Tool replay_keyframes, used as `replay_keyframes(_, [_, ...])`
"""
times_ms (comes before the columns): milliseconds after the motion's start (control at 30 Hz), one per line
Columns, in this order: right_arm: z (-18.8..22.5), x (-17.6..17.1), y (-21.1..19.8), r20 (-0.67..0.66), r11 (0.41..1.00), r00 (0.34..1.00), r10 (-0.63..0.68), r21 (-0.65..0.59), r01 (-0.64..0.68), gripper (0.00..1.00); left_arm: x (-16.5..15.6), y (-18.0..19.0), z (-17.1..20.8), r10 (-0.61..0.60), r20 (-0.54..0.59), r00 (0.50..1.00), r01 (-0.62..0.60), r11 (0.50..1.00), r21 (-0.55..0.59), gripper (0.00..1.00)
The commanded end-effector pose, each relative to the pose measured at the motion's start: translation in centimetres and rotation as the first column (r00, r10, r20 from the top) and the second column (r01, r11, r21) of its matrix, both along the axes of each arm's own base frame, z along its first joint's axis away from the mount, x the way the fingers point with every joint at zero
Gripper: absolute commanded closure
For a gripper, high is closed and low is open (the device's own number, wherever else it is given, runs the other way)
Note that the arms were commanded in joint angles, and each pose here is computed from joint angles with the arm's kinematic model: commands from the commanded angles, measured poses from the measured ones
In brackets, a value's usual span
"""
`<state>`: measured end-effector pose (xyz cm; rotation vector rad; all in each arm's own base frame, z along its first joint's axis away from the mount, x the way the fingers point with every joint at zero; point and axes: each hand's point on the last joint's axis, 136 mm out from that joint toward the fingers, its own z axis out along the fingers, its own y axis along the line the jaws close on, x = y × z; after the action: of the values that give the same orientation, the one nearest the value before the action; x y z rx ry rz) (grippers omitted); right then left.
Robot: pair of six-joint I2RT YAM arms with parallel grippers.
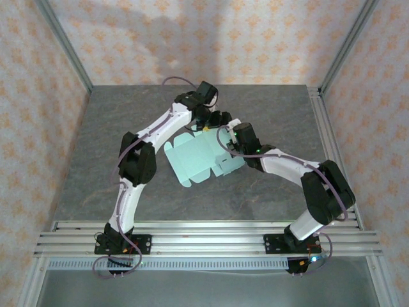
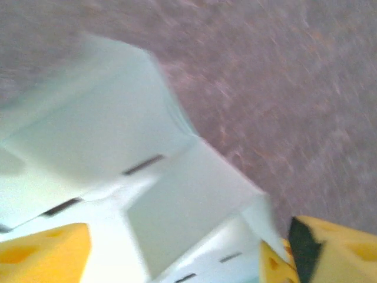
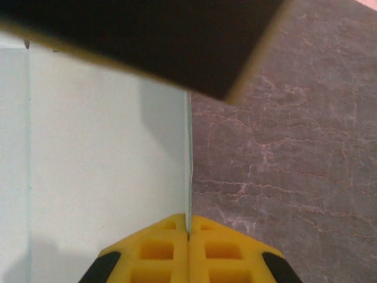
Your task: Fold the paper box
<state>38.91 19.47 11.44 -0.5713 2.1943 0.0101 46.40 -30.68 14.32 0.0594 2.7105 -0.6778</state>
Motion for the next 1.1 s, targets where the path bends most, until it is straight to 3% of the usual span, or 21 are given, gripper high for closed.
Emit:
replay_keyframes(0, [-0.9, 0.5, -0.7, -0.037, 0.997, 0.997, -0.068, -0.049, 0.066, 1.00, -0.3, 0.9, 5.8, 0.000, 0.167, 0.986, -0.002, 1.000, 0.010, 0.00])
replay_keyframes(300, [-3.5, 0.9, 0.0, -0.184, 0.992, 0.975, -0.124, -0.057, 0.116, 1.00, -1.4, 8.3, 6.7, 0.178, 0.252, 0.951, -0.187, 0.982, 0.012, 0.00])
replay_keyframes(400, [-4.6, 0.6, 0.6, -0.251, 0.993, 0.961, -0.119, -0.043, 0.111, 0.93, -2.1, 10.8, 5.9, 0.222, 0.252, 0.942, -0.234, 0.972, 0.018, 0.00])
replay_keyframes(467, [-4.7, 0.5, 1.0, -0.272, 0.994, 0.956, -0.109, -0.012, 0.110, 0.78, -2.6, 12.0, 5.3, 0.241, 0.249, 0.938, -0.256, 0.966, 0.026, 0.00])
replay_keyframes(533, [-4.2, 0.6, 1.3, -0.258, 0.993, 0.961, -0.100, 0.040, 0.114, 0.52, -3.0, 12.8, 4.3, 0.252, 0.237, 0.938, -0.268, 0.963, 0.039, 0.00])
replay_keyframes(600, [-3.4, 0.5, 1.2, -0.236, 0.986, 0.966, -0.103, 0.102, 0.129, 0.42, -3.2, 13.0, 3.7, 0.250, 0.226, 0.942, -0.266, 0.963, 0.043, 0.00])
replay_keyframes(833, [-2.6, 0.1, -1.3, -0.217, 0.914, 0.967, -0.137, 0.348, 0.207, 0.40, -3.0, 12.1, 2.3, 0.223, 0.191, 0.956, -0.233, 0.972, 0.027, 0.00])
replay_keyframes(1067, [-4.2, -0.5, -1.3, -0.281, 0.888, 0.954, -0.103, 0.406, 0.215, 0.50, -2.6, 11.0, 2.4, 0.210, 0.174, 0.962, -0.209, 0.978, -0.025, 0.00])
